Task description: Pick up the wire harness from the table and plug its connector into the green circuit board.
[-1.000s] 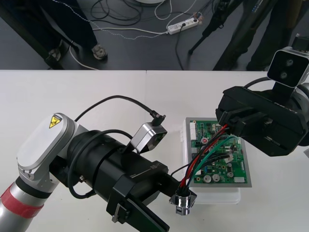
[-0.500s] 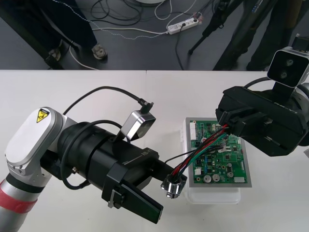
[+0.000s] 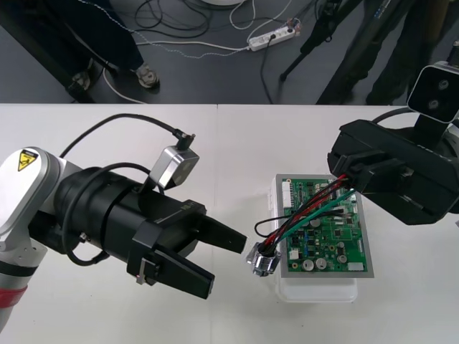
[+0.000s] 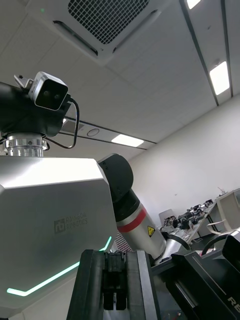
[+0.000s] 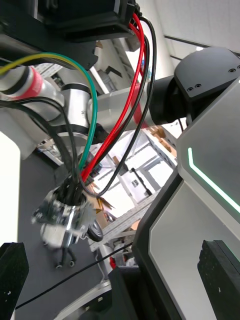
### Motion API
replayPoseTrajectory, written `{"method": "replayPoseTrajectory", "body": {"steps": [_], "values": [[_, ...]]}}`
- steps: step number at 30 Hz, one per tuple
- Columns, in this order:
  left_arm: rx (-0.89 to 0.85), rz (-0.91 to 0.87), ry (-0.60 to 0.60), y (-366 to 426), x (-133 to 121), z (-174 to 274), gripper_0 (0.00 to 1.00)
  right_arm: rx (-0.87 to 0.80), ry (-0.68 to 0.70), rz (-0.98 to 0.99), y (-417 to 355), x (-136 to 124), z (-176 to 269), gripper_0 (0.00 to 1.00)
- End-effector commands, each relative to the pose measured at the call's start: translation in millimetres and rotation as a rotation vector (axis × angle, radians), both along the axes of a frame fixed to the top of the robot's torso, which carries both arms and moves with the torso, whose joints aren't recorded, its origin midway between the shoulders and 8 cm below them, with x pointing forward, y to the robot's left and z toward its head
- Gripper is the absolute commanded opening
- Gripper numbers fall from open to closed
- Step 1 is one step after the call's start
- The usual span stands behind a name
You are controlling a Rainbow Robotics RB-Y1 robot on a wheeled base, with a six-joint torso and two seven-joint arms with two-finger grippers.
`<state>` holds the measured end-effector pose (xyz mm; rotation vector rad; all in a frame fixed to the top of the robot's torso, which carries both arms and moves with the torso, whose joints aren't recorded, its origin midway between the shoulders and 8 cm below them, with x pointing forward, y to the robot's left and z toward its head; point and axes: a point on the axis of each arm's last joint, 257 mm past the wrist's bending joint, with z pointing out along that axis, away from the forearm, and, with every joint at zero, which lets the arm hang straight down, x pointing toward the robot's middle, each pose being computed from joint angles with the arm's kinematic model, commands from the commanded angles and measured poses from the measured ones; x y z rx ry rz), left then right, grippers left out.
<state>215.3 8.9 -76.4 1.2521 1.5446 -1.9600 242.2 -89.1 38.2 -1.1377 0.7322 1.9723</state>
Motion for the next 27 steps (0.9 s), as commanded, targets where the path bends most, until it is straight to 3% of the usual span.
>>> {"method": "replayPoseTrajectory", "body": {"steps": [1,13,27], "values": [[0.036,0.089,-0.025,13,22,11,1.00,0.013,0.019,-0.013,-13,-1,10,0.00],[0.023,0.250,-0.085,20,62,18,1.00,-0.018,-0.054,-0.117,-20,-1,-3,0.00],[0.002,0.388,-0.316,32,100,19,1.00,-0.101,-0.244,-0.281,-8,0,-23,0.00]]}}
